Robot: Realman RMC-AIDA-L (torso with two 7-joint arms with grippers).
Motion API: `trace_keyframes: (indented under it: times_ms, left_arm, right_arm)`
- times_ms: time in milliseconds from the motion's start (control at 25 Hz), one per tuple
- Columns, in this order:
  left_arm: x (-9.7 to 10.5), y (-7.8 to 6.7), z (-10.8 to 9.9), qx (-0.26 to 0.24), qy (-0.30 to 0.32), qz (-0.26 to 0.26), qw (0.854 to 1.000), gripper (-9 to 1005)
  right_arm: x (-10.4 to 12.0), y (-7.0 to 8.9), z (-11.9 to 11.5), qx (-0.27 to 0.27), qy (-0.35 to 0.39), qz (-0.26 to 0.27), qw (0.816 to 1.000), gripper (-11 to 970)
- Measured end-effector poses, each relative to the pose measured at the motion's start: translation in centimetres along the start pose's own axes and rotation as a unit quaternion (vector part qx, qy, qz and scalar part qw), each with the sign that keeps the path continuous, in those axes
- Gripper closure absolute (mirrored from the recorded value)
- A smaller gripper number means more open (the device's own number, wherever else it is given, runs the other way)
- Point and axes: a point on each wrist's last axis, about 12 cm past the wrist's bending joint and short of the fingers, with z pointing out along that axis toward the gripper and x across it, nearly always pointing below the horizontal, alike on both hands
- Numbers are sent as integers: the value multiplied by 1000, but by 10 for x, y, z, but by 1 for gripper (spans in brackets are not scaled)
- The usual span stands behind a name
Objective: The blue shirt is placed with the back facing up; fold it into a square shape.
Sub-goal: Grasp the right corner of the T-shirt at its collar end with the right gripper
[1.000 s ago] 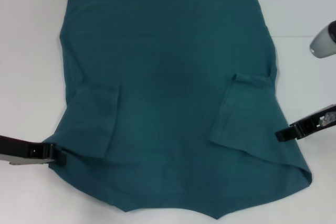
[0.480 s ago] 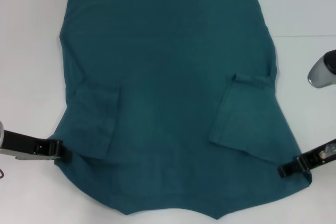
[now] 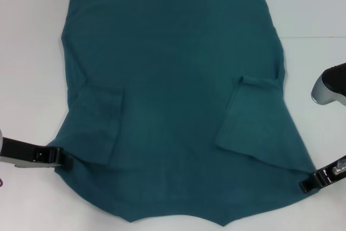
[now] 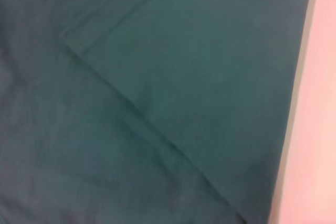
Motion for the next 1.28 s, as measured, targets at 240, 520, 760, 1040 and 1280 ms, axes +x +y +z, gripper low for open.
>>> trace_keyframes:
  times_ms: [240, 520, 760, 1040, 1280]
  left_arm:
    - [0, 1, 0, -1, -1, 2, 1000, 975]
    - [-1, 1, 0, 0, -3, 7, 1000, 975]
    - [-2, 0, 0, 0, -4, 10, 1000, 973]
    - [-3, -1, 1, 1, -4, 12, 1000, 975]
    - [-3, -2, 1, 2, -4, 13, 1000, 973]
  right_arm:
    - [3, 7, 4, -3, 6, -7, 1000, 249]
    - [5, 11, 7, -21, 1, -5, 1000, 301]
    - [5, 8, 8, -17, 0, 4, 1000, 379]
    - [7, 4, 7, -9, -2, 8, 1000, 354]
    - [7, 3, 9, -2, -3, 9, 1000, 316]
